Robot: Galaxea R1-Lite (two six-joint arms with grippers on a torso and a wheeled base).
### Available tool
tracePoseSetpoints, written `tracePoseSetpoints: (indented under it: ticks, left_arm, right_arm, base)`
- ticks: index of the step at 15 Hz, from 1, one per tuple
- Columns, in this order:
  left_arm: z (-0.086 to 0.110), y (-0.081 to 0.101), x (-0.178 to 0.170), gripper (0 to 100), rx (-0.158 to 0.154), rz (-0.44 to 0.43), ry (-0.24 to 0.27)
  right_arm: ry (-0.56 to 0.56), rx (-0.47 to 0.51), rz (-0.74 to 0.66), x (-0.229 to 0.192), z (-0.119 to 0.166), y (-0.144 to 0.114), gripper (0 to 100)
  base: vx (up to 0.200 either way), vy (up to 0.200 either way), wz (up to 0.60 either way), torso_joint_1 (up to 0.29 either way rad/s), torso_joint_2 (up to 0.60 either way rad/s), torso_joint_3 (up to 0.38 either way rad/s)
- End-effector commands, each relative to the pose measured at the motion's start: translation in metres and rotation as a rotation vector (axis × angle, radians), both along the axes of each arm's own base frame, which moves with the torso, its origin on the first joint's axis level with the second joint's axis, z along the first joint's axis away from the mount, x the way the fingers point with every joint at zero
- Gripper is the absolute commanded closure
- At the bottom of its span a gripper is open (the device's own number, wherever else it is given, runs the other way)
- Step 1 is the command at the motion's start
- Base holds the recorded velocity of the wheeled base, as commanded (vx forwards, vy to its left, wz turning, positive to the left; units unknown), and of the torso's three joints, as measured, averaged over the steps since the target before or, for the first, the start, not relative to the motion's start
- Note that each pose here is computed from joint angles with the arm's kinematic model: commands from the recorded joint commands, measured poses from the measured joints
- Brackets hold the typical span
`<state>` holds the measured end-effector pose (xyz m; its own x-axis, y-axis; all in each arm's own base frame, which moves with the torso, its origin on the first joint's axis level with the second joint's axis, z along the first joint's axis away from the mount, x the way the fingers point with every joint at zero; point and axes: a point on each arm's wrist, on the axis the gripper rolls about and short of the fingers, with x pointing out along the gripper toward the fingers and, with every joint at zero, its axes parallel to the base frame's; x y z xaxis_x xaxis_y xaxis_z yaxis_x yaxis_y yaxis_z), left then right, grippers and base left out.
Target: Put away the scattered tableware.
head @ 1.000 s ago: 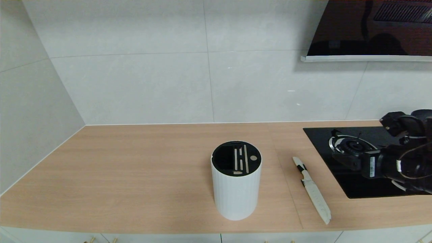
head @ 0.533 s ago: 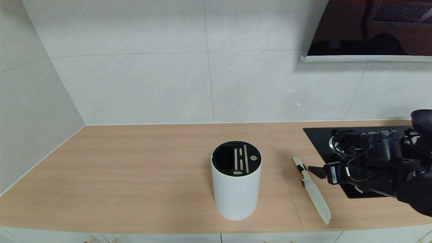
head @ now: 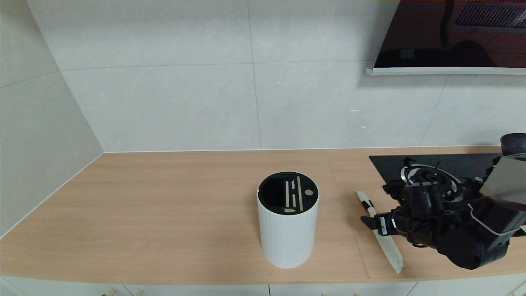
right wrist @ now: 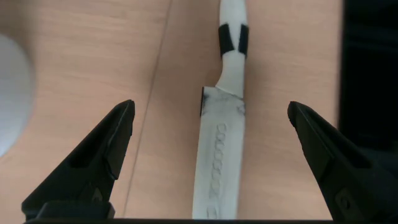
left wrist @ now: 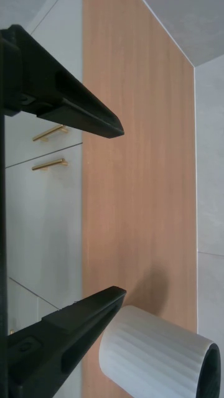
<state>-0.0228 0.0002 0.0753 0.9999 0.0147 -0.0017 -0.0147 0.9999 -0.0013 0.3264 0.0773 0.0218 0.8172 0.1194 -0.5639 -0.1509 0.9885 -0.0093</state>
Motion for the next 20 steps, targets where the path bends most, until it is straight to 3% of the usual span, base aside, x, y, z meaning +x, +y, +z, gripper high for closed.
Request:
tracePoseSetpoints:
  ticks: [1,6,20]
  left_arm:
    - [0.0,0.0,0.0,0,0.0,0.001,0.001]
    - [0.0,0.0,0.0,0,0.0,0.001,0.0]
    - [0.0,0.0,0.0,0,0.0,0.001,0.001]
  right_arm:
    - [0.064,-0.025,-0.017,0.007,-0.03,0.0,0]
    - [0.037,0.002,-0.051,0.015,-0.045,0.0,0]
    - [0.021,-0.003,-0.065,0.02,-0.049,0.0,0]
  base:
    - [0.0,0.0,0.0,0.0,0.0,0.0]
    - [0.0,0.0,0.0,0.0,0.0,0.0]
    - [0.0,0.0,0.0,0.0,0.0,0.0]
